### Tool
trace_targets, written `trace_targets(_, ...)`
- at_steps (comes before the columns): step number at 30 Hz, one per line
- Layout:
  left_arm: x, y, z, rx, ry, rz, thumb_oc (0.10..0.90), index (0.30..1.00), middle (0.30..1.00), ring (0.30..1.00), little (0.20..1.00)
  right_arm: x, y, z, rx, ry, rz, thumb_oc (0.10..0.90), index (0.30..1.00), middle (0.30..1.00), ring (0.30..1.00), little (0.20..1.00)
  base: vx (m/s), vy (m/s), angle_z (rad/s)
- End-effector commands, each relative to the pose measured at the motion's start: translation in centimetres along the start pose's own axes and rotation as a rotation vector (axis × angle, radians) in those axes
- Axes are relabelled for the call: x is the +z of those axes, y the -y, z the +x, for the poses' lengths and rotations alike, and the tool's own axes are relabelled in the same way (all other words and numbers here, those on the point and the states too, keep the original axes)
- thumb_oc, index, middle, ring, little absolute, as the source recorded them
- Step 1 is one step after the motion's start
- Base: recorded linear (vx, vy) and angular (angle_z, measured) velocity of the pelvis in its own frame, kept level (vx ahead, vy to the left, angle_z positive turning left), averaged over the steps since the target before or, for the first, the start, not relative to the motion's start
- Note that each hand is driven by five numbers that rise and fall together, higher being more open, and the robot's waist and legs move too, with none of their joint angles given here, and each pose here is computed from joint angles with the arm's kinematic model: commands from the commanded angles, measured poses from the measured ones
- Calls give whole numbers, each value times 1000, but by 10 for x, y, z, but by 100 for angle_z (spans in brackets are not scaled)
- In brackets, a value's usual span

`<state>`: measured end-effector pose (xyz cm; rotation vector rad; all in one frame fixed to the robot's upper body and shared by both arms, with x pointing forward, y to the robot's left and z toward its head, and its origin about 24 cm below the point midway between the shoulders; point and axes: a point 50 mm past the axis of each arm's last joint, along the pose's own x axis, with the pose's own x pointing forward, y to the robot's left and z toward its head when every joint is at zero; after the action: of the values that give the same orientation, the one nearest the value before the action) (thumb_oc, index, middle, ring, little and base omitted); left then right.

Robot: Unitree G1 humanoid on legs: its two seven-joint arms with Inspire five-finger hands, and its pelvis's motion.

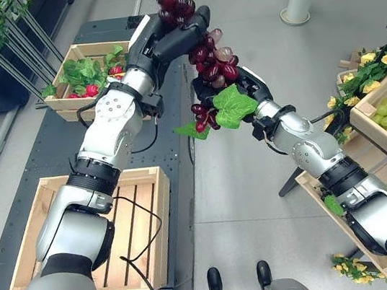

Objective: Pick up the fruits from the basket on one side to the basket on the other side

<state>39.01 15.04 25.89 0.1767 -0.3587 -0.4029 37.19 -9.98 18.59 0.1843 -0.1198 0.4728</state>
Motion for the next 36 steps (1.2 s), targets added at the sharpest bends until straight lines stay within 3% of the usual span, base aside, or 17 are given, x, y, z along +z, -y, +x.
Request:
trace_targets(1, -35, -23, -17, 86, -47, -83, 800, 900, 900, 900, 900, 20, 6, -1, -36, 251, 158, 400, 300, 300, 300, 300, 17, 10, -3)
trace_targets(5, -49, -26, -25, 58, -100, -110, 800, 900, 900, 900, 900, 17, 11, -5, -49, 257, 163, 400, 300, 300, 300, 300, 7, 2, -1)
trace_targets(9, -76, -22, -45, -66, -178, -219, 800, 900, 900, 900, 900, 15, 20, -14, -75, 266, 161, 400, 300, 300, 300, 300, 0, 0, 0)
trace_targets(16, -110, -3, -81, -290, -141, -615, 800, 900, 900, 900, 900, -1, 38, -28, -127, 228, 140, 400, 300, 300, 300, 300, 9, 2, 0)
trace_targets(22, -134, 15, -106, -282, -76, -838, 800, 900, 900, 900, 900, -20, 47, -41, -166, 187, 148, 400, 300, 300, 300, 300, 31, -5, -9)
trace_targets(27, -162, 45, -138, -231, -69, -968, 800, 900, 900, 900, 900, -40, 49, -57, -198, 155, 183, 400, 300, 300, 300, 300, 20, -8, -4)
trace_targets(32, -180, 61, -163, -129, -100, -1011, 800, 900, 900, 900, 900, -55, 53, -71, -213, 111, 184, 400, 300, 300, 300, 300, 26, -6, -2)
trace_targets(36, -197, 69, -190, 9, -187, -935, 800, 900, 900, 900, 900, -76, 59, -93, -244, 43, 180, 400, 300, 300, 300, 300, 26, -4, -4)
